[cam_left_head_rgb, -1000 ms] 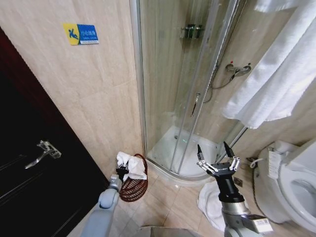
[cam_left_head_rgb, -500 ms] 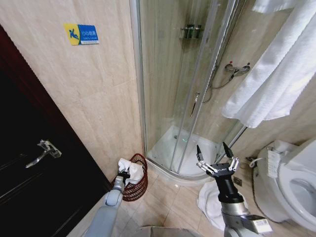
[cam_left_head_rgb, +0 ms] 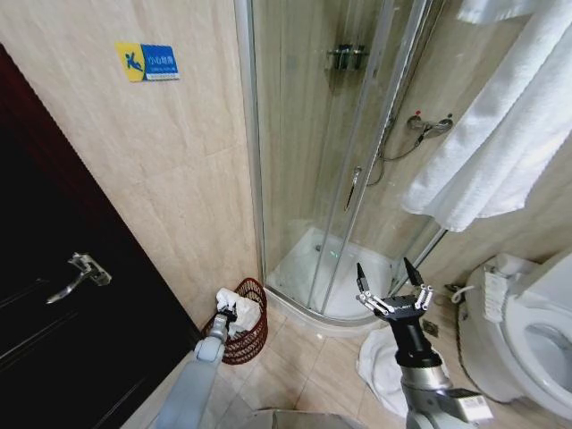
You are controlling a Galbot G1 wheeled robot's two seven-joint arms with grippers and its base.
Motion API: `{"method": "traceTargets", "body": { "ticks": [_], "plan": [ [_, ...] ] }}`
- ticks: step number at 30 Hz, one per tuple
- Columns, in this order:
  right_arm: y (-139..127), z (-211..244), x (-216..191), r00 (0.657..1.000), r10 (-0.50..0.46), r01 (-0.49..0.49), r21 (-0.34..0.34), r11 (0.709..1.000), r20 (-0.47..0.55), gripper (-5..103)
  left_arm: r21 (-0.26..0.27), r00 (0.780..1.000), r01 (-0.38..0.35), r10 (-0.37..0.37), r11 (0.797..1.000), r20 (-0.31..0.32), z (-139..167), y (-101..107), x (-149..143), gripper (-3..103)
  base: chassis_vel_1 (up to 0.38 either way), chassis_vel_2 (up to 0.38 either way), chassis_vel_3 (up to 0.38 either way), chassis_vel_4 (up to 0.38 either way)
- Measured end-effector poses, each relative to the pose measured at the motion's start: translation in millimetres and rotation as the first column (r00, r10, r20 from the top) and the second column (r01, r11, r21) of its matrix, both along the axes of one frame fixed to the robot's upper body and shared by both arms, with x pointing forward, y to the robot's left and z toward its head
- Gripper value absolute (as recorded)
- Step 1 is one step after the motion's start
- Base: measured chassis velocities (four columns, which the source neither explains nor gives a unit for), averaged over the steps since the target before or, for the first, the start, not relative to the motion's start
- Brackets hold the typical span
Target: Discard the used towel into the hamper.
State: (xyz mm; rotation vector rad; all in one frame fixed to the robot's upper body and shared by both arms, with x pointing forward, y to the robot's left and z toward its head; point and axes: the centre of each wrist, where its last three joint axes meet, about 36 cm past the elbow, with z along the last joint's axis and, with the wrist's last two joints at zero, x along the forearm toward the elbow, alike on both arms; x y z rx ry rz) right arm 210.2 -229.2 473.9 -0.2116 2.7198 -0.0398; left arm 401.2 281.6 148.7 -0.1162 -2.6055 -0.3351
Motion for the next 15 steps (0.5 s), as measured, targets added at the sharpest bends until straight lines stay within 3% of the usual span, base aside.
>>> {"method": "traceTargets", "body": {
  "ticks": [2, 4, 5, 7, 9, 15],
  "plan": [
    [-1, 0, 0, 1.0, -0.004, 0.004, -0.001, 1.0, 0.0, 100, 0.019, 0.999, 0.02, -0.02, 1.0, -0.04, -3, 2, -7, 37, 0.0, 0.0, 0.0, 0.0],
    [-1, 0, 0, 1.0, -0.005, 0.005, 0.0, 1.0, 0.0, 100, 0.022, 0.998, 0.026, -0.025, 0.999, -0.051, -3, 3, -9, 37, 0.0, 0.0, 0.0, 0.0],
    [-1, 0, 0, 1.0, -0.006, 0.006, 0.001, 1.0, 0.0, 100, 0.029, 0.997, 0.034, -0.032, 0.999, -0.076, -2, 4, -12, 47, 0.0, 0.0, 0.0, 0.0],
    [-1, 0, 0, 1.0, -0.006, 0.006, 0.002, 1.0, 0.0, 100, 0.032, 0.994, 0.044, -0.041, 0.999, -0.103, 0, 7, -18, 58, 0.0, 0.0, 0.0, 0.0],
    [0, 0, 0, 1.0, -0.005, 0.005, 0.003, 1.0, 0.0, 100, 0.033, 0.993, 0.047, -0.043, 0.998, -0.11, 2, 8, -20, 58, 0.0, 0.0, 0.0, 0.0],
    [1, 2, 0, 1.0, -0.002, 0.002, 0.004, 1.0, 0.007, 100, 0.028, 0.991, 0.056, -0.052, 0.998, -0.122, 13, 21, -35, 85, 0.0, 0.0, 0.0, 0.0]
  ]
}}
